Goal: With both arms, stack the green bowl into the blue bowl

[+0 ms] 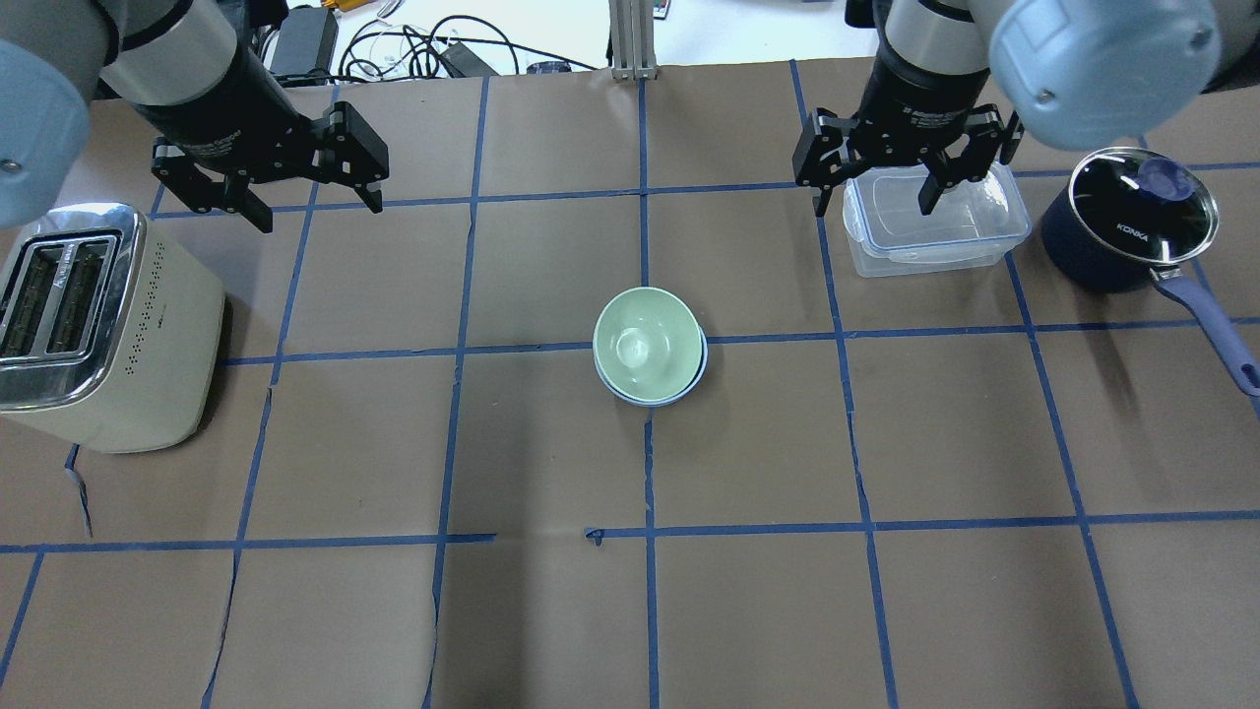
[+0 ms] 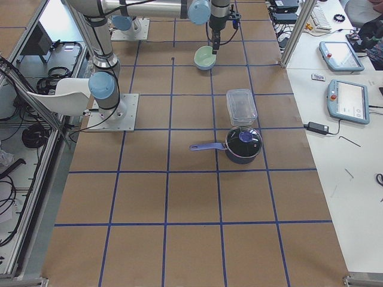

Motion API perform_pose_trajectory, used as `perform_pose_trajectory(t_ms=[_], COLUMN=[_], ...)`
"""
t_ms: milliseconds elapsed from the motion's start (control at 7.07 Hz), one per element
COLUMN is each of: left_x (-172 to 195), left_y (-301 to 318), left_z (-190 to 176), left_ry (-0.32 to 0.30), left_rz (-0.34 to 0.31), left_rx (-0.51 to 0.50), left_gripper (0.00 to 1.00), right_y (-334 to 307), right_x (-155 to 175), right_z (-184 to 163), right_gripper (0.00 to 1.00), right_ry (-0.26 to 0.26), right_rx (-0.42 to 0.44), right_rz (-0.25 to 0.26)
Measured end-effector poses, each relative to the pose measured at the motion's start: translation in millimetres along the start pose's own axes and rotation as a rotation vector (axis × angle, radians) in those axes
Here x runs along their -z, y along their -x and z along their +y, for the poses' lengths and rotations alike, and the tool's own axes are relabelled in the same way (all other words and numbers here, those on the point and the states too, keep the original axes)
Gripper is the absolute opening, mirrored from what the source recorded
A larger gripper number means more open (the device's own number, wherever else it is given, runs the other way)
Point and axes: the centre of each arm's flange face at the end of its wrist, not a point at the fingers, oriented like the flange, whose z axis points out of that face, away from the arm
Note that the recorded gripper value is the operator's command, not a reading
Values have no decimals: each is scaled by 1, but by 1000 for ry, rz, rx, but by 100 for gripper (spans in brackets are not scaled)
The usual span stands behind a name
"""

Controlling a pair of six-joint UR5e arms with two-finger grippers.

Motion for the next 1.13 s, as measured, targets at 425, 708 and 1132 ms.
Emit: perform_pose_trajectory(t_ms=[425,708,1132], left_x=[0,0,0], left_y=[0,0,0], left_z=[1,1,1], left_ry=[-1,-1,0], left_rz=[-1,-1,-1], left_rx=[-3,-7,-9], left_gripper=[100,100,100], right_y=[-23,-28,-27], right_x=[24,29,37], right_z=[47,52,59], right_gripper=[100,100,100], right_ry=[-1,-1,-15], right_rx=[-32,-35,-33], right_rz=[2,0,-12])
